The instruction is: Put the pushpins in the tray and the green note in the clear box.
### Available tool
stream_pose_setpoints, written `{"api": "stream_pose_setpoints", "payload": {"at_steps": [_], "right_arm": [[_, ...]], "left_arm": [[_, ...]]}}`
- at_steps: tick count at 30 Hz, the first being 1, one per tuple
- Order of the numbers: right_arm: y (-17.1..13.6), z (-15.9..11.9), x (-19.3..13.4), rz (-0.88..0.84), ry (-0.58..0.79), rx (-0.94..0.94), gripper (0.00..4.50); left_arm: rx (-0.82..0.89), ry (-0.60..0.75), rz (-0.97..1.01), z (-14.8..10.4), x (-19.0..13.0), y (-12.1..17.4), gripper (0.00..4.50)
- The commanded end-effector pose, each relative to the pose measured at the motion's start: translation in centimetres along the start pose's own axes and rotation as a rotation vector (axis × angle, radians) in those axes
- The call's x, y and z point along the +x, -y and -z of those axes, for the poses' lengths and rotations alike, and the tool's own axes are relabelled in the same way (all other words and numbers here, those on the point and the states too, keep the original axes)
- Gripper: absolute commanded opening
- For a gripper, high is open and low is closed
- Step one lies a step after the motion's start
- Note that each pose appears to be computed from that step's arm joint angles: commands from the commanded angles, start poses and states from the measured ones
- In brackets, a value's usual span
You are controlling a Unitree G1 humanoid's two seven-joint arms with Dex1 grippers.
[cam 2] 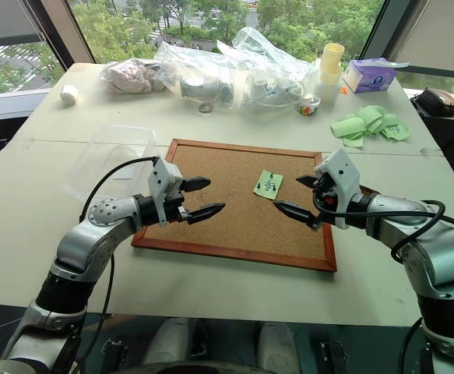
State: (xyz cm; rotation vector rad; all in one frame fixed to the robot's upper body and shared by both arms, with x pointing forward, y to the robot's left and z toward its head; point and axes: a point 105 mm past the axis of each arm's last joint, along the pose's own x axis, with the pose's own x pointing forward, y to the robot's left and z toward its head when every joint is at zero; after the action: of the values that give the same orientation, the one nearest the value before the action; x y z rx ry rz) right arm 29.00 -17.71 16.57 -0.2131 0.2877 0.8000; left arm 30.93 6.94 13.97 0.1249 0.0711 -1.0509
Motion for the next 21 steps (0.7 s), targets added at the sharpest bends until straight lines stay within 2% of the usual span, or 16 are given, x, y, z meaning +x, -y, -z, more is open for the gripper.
{"api": "stream_pose_setpoints", "payload": {"at_steps": [1,4,10,11,16,21], "right_arm": [[-0.2,-1.0,0.0,-0.008,0.022,-0.044,4.50],[-0.5,-1.0,0.2,-0.018,0.022,-0.042,4.50],[0.1,-1.3,0.9,0.012,0.040,-0.053,4.50],[0.5,-1.4,1.3,0.035,0.038,-0.060,4.50],[2.9,-1.4,3.1,0.166,0.023,-0.073,4.50],[4.2,-1.4,5.1,0.232,0.014,-0.043,4.50]], "left_arm": [[0.033,0.034,-0.024,-0.8,0.1,-0.5,4.05],[0.022,0.044,-0.044,-0.5,0.5,-0.8,3.24],[0.073,0.039,-0.019,0.5,2.0,-0.2,0.18],[0.077,0.042,-0.021,0.6,2.4,-0.3,0.03],[0.013,0.077,-0.026,1.3,4.3,-0.4,0.03],[0.000,0.031,-0.048,3.3,5.3,-0.4,0.03]]}}
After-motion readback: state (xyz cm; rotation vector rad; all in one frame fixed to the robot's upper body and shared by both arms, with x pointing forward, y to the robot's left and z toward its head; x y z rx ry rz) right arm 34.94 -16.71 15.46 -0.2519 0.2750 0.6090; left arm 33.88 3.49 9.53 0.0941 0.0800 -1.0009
